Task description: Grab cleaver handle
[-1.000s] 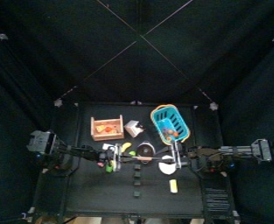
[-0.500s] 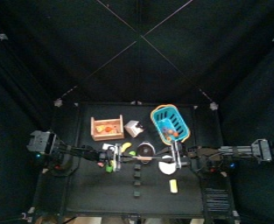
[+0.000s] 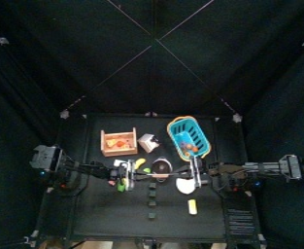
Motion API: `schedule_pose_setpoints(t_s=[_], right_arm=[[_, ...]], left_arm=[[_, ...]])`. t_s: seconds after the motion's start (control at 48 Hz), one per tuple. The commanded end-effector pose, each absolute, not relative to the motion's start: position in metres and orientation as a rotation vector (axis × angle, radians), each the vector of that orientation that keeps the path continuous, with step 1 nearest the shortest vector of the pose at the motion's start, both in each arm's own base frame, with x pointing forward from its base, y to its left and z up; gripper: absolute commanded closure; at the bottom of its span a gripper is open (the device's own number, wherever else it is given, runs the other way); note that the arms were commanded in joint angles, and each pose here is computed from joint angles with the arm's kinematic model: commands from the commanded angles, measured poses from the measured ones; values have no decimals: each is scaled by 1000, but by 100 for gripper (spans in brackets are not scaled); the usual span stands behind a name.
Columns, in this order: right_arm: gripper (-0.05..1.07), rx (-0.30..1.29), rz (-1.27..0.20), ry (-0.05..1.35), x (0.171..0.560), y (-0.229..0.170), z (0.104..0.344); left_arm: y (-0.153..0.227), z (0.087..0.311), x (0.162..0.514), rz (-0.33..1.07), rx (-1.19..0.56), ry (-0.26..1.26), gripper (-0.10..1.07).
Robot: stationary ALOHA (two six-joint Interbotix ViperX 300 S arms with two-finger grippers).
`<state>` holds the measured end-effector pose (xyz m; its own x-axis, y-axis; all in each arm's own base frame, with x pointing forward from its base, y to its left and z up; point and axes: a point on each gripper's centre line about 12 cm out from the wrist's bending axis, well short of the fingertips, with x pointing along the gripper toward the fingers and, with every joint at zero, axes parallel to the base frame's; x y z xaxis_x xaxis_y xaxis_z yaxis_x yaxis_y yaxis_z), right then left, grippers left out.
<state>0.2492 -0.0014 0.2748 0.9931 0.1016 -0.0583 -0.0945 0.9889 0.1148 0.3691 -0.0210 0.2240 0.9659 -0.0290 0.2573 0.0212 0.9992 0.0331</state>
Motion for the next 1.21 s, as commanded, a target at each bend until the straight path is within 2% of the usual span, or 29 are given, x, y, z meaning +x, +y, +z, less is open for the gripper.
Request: schedule_pose_setpoints(t_s=[0.0,0.104,0.312,0.438,0.792,1.188], right_arm=[[57,110,100,43,251,-2,281],[57,111,98,46,250,-2,280],[57,111,98,48,250,-2,279],[57,112,98,51,250,-2,278],[57,119,98,57,249,-2,275],[57,124,94,70,248,-2,271]], left_arm=[[-21,235,373,-21,28,-302,49],[-21,235,373,-22,26,-302,38],[-15,236,373,21,4,-303,7],[-11,237,372,52,-15,-304,-5],[-5,246,358,98,-31,-416,-6],[1,244,347,138,-47,-416,-6]])
